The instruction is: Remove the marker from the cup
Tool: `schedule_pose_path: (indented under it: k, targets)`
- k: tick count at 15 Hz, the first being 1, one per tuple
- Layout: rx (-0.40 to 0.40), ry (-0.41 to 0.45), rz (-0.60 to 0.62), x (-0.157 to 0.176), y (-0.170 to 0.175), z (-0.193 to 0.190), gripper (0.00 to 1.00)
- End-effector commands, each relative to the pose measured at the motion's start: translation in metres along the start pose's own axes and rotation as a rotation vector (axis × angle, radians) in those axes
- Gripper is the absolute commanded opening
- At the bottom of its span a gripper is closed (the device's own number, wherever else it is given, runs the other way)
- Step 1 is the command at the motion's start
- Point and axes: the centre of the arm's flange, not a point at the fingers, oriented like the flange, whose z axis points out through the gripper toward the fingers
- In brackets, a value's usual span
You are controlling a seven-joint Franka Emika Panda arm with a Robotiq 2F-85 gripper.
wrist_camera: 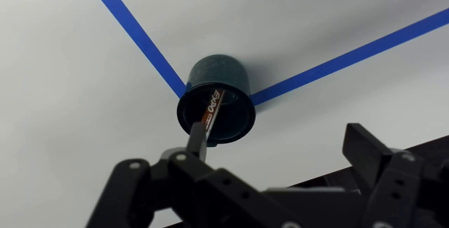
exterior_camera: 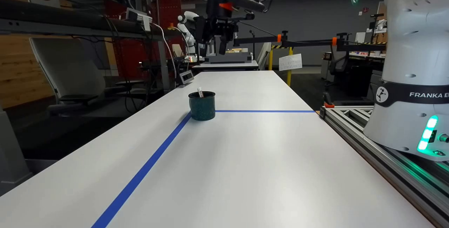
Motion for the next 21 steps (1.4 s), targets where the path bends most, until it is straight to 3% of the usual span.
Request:
schedule_pose_path:
  k: [1,10,21]
  targets:
    - [-0.031,0.040,0.134,0.025,-0.005,0.018,1.00]
    - [-0.103,0.146,0.376,0.061,-0.003,0.065,1.00]
    - [-0.198,0.182,0.522,0.074,-0.002,0.113,1.00]
